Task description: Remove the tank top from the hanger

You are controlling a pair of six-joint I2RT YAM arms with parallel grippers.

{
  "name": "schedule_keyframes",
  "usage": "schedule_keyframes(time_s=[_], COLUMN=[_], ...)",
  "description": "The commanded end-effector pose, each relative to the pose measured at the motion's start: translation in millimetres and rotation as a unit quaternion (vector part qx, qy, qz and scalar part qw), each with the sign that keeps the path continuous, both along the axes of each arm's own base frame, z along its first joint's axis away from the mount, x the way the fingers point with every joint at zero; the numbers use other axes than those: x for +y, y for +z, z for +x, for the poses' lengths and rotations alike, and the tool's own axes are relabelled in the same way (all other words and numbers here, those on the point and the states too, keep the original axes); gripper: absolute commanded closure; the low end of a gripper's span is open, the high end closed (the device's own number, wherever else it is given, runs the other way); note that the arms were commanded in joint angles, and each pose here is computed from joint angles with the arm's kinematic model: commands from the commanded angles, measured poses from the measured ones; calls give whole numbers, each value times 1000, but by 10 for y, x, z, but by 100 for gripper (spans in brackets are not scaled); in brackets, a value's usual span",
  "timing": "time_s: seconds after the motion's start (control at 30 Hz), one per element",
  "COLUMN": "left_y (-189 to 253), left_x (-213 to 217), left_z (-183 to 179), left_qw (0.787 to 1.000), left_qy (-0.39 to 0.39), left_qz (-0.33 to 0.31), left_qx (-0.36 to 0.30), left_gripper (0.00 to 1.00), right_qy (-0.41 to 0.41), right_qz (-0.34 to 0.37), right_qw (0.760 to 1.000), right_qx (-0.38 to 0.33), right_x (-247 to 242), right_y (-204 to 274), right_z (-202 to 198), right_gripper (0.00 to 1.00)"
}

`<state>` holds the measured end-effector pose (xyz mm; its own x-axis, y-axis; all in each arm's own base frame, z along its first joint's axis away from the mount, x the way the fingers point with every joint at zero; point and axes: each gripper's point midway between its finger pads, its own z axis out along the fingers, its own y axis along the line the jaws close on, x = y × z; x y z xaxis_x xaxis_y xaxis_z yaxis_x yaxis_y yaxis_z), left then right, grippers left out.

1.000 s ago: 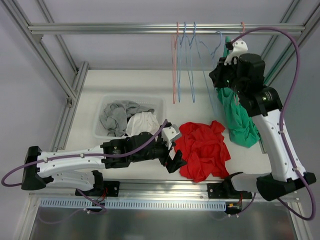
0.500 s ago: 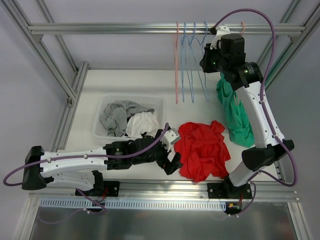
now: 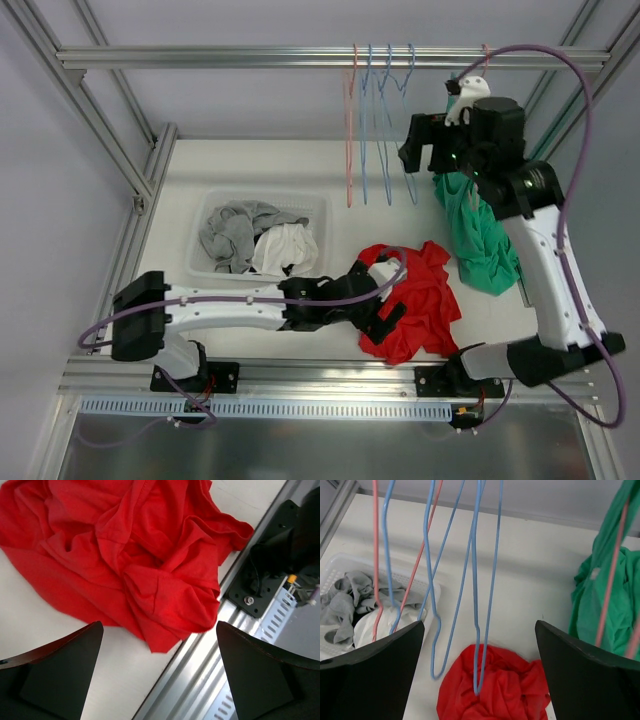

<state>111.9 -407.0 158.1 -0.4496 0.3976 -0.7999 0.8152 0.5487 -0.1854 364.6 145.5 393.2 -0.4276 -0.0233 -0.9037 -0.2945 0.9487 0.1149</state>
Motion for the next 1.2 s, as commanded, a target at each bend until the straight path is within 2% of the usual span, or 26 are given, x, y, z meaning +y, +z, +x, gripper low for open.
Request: schedule_keyframes(time_s=[0.0,0.13,0.17,0.3,0.37,0.47,0.57,0.67,0.73,0.77,0.8,0.87,1.0,1.03,1.17], left_y=[-92,-326,-397,-552,-604,-765,-1071,-1429,-1637,-1674,-1694,-1590,-795,-386,584], left_x=[-321,-652,-787,-987,-1039,-1171,-1311,-1318,-1188,-1142,-1091,-884,-466,-327,184], left_z=[76,204,262,516,692,833,818,661,560,529,498,494,608,625,785], left_qw=[1000,999,999,995,990,984,987,990,988,988,987,985,982,983,969], left_qy=[17,18,23,60,92,98,73,53,60,60,63,76,129,141,203], left_qz=[4,32,37,58,71,93,110,126,141,144,148,156,124,91,29], left_qx=[4,-9,-14,-53,-86,-113,-94,-45,-13,-5,1,-3,-55,-68,-134], left_gripper=[1,1,1,1,1,1,1,1,15,27,63,100,100,100,100], right_qy=[-7,-14,-7,39,56,74,81,90,93,96,97,94,89,89,88], right_qz=[22,41,53,74,79,85,87,89,88,90,92,95,98,99,102], right_qw=[997,992,989,985,982,979,977,976,975,974,973,970,968,967,963], right_qx=[-75,-115,-136,-152,-160,-173,-177,-178,-180,-185,-190,-203,-215,-217,-235], right_x=[-338,-604,-672,-679,-677,-697,-717,-711,-715,-723,-731,-770,-813,-814,-847], right_y=[473,469,522,421,421,435,403,356,346,352,367,401,426,435,505], right_z=[-719,-1368,-1628,-2132,-2291,-2512,-2629,-2703,-2740,-2791,-2817,-2893,-2954,-2962,-3029], right_gripper=[1,1,1,1,0,1,1,0,0,0,1,0,1,1,1])
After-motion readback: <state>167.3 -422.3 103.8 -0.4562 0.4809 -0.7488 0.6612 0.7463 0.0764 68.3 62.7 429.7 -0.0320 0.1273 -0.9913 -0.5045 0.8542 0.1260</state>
